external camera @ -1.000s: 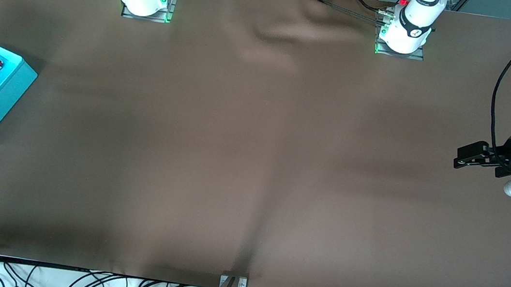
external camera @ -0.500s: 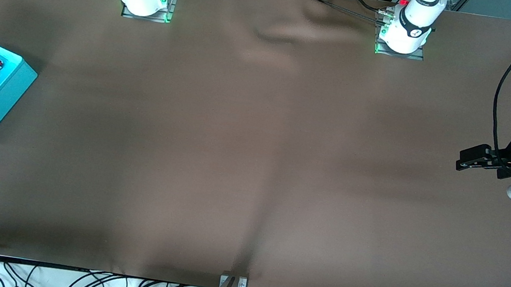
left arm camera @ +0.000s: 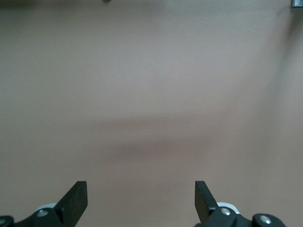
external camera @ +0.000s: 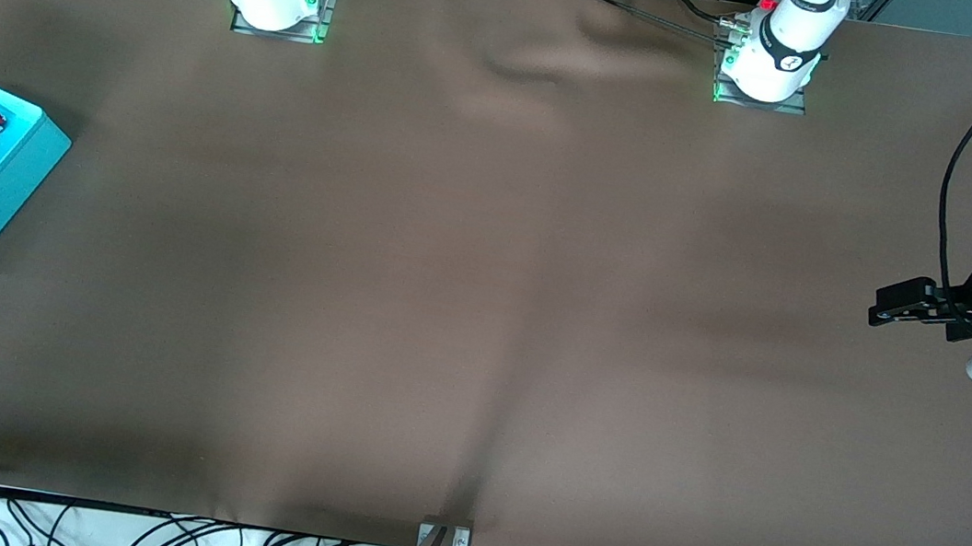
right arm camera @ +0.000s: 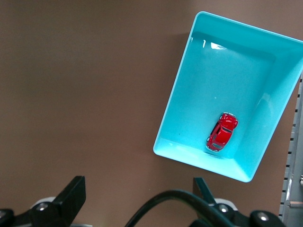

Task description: Wind red beetle toy and store in blue box

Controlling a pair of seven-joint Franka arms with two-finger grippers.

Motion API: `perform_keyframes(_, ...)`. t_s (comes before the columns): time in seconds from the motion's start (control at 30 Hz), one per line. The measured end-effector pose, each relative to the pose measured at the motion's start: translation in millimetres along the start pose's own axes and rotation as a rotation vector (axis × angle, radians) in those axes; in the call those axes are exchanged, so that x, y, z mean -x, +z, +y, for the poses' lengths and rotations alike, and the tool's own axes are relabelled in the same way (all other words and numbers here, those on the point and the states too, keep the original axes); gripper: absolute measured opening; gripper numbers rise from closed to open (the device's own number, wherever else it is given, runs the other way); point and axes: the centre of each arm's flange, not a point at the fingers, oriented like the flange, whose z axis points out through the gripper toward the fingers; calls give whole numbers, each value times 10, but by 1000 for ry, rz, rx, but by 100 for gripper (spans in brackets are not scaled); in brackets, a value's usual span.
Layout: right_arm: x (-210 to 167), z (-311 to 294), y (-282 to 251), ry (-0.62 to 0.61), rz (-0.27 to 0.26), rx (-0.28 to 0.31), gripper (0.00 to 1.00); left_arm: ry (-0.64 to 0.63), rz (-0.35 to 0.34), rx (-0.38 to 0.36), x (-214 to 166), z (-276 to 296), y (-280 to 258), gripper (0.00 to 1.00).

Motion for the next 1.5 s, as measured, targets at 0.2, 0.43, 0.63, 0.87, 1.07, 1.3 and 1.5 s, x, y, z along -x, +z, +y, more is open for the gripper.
perform_keyframes(0.2, 27, -236, -160, -34, -2, -6, 100, 2, 0, 1, 0, 9, 0, 100)
perform_keyframes(0.43, -72, -659, -246, -42, -32, 5, 100, 3, 0, 2, 0, 19, 0, 100)
perform_keyframes(0.63, -178, -1076, -307, -46, -64, 14, 100, 3, 0, 3, 0, 18, 1, 100)
perform_keyframes(0.87, -313, -1666, -382, -23, -86, 36, 100, 2, 0, 3, 0, 12, 0, 100)
perform_keyframes(1.07, -427, -2219, -361, -39, -98, 62, 100, 2, 0, 3, 0, 13, 0, 100)
perform_keyframes(1.3, -494, -2645, -323, -69, -104, 83, 100, 1, 0, 3, 0, 8, 0, 100)
perform_keyframes(1.5, -515, -2781, -319, -85, -100, 89, 100, 1, 0, 3, 0, 7, 0, 100)
